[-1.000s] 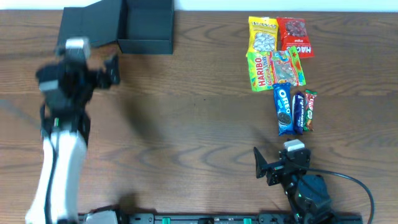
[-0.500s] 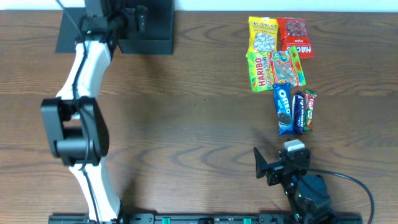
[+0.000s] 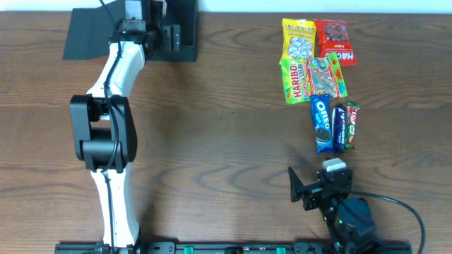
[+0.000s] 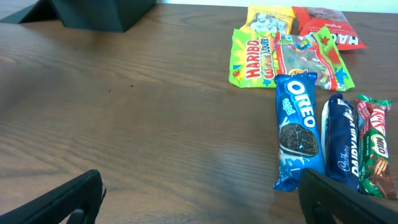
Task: Pack container
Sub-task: 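Reach the left gripper to the black box and grasp its edge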
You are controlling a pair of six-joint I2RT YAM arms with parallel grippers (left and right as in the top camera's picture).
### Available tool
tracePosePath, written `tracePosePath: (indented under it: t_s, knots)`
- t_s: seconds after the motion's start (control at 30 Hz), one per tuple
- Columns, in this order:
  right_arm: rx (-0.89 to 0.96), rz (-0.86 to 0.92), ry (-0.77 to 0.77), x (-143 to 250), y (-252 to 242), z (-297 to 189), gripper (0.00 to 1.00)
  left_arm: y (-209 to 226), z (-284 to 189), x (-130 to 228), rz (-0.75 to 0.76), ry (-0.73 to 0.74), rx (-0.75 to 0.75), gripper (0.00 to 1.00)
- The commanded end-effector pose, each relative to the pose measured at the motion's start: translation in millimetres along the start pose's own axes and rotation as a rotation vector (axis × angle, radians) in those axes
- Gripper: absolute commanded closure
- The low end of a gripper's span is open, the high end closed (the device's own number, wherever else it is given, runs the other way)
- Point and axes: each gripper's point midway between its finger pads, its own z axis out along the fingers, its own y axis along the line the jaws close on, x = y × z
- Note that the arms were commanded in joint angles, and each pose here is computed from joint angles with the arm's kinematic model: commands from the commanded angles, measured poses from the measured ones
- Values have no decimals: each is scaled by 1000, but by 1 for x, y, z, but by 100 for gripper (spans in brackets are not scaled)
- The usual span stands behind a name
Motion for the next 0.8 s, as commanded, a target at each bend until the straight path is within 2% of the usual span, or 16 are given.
tracePosePath:
  t_s: [0.0, 0.27, 0.4, 0.53, 0.67, 0.77]
  knots:
    - [7, -12, 1, 2, -1, 0, 1, -5, 1, 11, -2, 54, -17, 5]
    - [7, -12, 1, 2, -1, 0, 1, -23, -8, 72, 3, 305, -33, 5]
    - [7, -12, 1, 2, -1, 0, 1, -34, -21, 104, -40, 446, -38, 5]
    - [7, -12, 1, 2, -1, 0, 1, -51, -48, 150, -121, 666, -4, 5]
    - [7, -12, 1, 2, -1, 0, 1, -56, -63, 167, -138, 759, 9, 5]
    - [7, -12, 1, 2, -1, 0, 0, -64, -63, 166, -154, 759, 51, 5]
